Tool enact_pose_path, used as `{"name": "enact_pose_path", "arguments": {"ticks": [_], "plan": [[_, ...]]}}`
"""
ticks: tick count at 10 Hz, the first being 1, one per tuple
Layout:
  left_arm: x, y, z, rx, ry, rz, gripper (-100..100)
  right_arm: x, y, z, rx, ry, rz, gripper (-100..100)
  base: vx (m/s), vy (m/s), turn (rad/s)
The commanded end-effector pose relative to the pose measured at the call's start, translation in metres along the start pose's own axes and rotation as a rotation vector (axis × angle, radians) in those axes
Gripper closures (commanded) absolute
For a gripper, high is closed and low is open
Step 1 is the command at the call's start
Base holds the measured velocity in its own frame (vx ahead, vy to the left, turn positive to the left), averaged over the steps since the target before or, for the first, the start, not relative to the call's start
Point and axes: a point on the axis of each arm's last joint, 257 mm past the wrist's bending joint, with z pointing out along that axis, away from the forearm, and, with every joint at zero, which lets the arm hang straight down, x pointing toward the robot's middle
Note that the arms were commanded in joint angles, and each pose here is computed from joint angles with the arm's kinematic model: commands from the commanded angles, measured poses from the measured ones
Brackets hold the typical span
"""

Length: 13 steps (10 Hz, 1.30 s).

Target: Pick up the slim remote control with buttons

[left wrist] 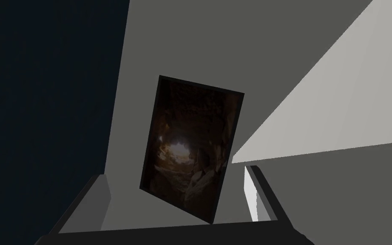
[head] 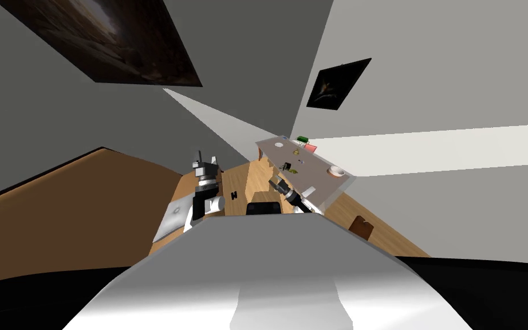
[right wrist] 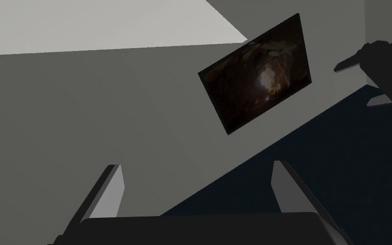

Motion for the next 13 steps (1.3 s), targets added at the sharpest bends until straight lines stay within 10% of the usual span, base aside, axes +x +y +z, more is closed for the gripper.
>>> {"name": "enact_pose_path", "arguments": {"ticks": [1,13], "plan": [[0.000,0.000,0.000,0.000,0.000,0.000,0,0.032,-0.003,-0.009,-0.013,0.092,-0.063,-100,0.013,0.015,0.086],[0.000,0.000,0.000,0.000,0.000,0.000,0,0.183,-0.052,-0.135,-0.072,0.604,-0.379,-100,0.029,-0.002,0.057]]}}
